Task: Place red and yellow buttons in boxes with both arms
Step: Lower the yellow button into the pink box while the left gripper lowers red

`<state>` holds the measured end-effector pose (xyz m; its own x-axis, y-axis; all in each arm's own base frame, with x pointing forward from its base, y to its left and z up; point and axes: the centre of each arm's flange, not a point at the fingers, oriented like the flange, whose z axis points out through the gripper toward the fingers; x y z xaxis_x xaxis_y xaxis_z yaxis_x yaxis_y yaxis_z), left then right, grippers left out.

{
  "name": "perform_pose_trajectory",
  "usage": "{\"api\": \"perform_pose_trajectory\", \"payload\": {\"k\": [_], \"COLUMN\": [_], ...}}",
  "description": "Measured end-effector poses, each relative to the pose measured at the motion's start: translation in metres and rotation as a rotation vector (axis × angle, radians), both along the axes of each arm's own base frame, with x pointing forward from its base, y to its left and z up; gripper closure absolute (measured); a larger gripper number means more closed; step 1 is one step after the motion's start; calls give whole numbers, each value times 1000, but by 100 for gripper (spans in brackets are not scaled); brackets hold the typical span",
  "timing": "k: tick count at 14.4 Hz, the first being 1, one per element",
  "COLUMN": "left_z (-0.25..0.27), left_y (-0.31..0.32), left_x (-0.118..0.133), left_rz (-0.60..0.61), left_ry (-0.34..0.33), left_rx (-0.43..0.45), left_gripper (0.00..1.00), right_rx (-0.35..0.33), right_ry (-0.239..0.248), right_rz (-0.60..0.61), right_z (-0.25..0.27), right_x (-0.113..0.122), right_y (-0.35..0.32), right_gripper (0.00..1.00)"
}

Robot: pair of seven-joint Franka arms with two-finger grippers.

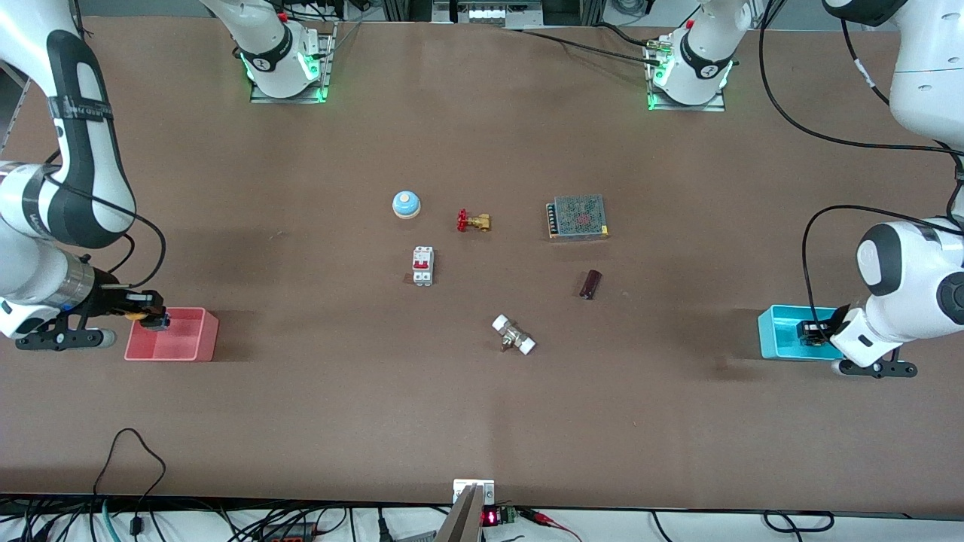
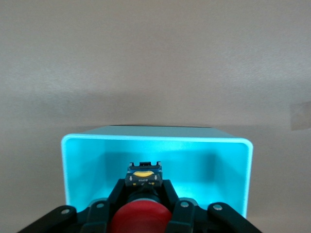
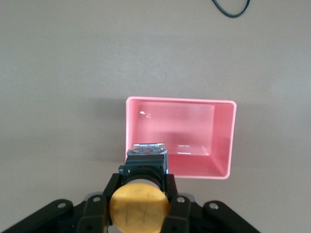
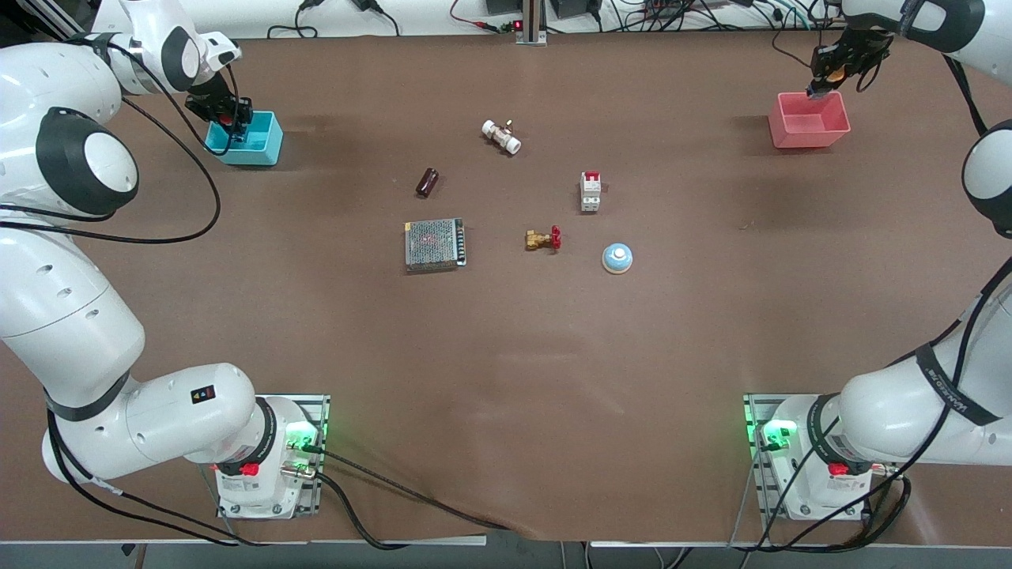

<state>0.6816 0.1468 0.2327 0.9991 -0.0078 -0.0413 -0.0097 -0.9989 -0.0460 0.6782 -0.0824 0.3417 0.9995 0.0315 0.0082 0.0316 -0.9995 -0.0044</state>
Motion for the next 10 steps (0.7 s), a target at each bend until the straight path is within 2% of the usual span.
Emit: {"api": "perform_pose_trajectory", "payload": {"k": [4,10], "left_z": [-3,-21], "left_y": [-2,2], "left_x": [0,-5], "left_rz": [2,8], "left_ry": [4,11], "left_rx": [-8,-15], "left_gripper": [65,65], "right_rx": [-13,-12], "right_ry": [-20,-5], "right_rz": [-19,-31], "right_z": [-36,-65], "right_x": [7,7], "right_y": [-13,-20], "right_gripper": [60,60]}}
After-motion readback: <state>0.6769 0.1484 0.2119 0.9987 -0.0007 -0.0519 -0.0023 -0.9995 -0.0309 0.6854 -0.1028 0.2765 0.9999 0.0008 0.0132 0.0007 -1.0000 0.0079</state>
